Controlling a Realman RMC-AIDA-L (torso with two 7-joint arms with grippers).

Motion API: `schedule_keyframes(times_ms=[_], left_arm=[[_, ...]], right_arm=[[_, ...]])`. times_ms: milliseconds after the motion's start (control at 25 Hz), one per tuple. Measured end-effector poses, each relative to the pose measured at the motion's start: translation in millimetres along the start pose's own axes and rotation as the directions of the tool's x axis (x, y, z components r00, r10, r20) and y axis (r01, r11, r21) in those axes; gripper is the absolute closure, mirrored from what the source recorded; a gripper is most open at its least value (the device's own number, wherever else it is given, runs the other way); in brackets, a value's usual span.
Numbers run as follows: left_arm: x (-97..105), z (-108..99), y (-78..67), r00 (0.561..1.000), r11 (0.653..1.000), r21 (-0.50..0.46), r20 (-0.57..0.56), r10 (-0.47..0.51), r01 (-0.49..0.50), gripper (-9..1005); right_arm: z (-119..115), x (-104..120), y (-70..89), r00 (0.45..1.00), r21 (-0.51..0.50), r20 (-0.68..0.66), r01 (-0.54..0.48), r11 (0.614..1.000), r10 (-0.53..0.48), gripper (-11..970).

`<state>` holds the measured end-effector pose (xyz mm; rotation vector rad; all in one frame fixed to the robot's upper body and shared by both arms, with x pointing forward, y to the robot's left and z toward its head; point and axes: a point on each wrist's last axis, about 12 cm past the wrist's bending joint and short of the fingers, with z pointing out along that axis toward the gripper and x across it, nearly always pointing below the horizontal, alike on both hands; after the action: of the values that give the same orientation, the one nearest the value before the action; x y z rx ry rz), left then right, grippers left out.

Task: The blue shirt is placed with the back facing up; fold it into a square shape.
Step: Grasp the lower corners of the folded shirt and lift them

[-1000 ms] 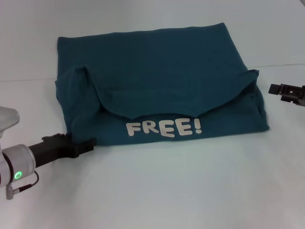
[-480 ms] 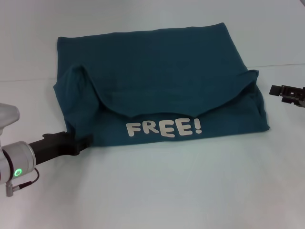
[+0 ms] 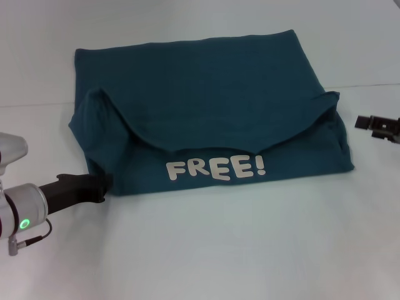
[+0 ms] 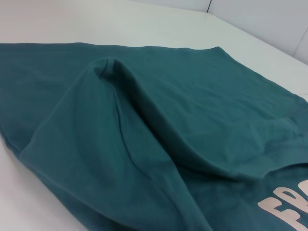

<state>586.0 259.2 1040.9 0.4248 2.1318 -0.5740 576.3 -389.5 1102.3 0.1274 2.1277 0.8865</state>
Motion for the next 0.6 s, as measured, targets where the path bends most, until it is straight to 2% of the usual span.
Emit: schedule_keyframes(times_ms=[360,600], left_arm=[[-5,-1,2.0,1.0,1.0,-0.006,0.011,0.001,0.0,994],[-7,-2,2.6,1.0,1.0,-0.006,0.015,0.0,0.0,997]], right_arm=[[3,9,-12.2,0.994,0.122,-0.105,0.032,0.992,-0.019,213],[12,16,-11.2,0.993,0.14,-0.119,0.04,0.989,-0.024,214]])
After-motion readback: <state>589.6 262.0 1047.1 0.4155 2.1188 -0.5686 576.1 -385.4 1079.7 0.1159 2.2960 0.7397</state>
